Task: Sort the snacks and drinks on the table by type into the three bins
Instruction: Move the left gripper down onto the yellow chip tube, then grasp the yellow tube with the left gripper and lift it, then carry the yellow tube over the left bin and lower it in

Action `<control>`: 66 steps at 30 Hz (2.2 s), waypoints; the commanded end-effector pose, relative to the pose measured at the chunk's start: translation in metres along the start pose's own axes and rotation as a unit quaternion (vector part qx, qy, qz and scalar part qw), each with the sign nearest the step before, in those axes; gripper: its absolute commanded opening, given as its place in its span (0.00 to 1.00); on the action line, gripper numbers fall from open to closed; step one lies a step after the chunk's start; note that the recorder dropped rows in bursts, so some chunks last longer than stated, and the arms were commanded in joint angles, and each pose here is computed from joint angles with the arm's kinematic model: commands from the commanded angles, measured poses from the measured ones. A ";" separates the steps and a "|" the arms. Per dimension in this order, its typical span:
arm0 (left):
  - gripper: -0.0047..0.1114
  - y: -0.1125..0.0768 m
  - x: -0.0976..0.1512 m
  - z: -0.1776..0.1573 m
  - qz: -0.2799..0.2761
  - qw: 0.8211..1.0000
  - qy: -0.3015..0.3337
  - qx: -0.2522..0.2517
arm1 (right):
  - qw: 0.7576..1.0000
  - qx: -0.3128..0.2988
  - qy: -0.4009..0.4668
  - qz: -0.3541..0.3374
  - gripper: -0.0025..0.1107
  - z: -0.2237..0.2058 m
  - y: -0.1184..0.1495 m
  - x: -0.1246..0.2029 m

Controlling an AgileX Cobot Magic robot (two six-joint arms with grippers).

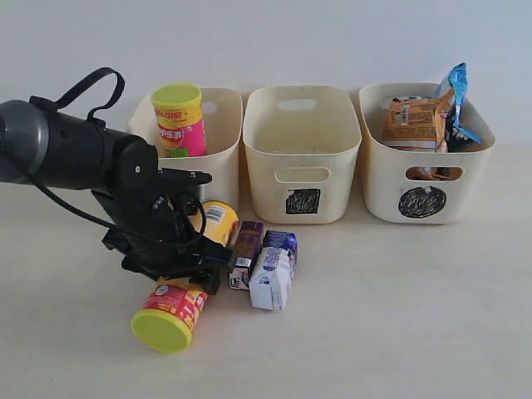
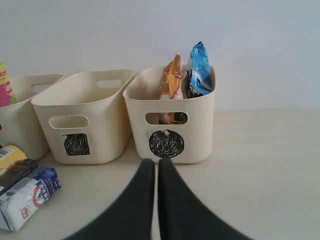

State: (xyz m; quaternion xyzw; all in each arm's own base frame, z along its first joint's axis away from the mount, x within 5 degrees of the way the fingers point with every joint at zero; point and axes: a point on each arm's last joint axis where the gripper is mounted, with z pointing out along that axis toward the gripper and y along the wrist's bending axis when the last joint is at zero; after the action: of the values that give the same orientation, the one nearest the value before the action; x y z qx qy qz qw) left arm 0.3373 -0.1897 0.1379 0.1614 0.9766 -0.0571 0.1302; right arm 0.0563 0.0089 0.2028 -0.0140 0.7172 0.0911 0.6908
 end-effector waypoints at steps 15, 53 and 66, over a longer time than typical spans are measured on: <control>0.08 0.000 -0.003 -0.104 0.023 0.996 -0.086 -0.007 | 1.000 0.001 -0.004 0.001 0.02 -0.001 0.000 -0.001; 0.08 0.080 -0.070 -0.168 0.023 0.912 -0.393 -0.112 | 1.000 0.001 -0.004 0.001 0.02 -0.001 0.000 -0.001; 0.07 0.118 -0.080 -0.120 -0.041 0.916 -0.388 -0.092 | 1.000 0.001 -0.004 0.001 0.02 -0.001 0.000 -0.001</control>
State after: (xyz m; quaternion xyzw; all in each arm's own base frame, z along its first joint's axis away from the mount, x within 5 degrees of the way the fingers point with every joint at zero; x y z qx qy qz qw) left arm 0.4165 -0.0802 0.2685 0.0847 0.8633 -0.0062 0.4975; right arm 0.0563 0.0089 0.2028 -0.0127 0.7172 0.0924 0.6906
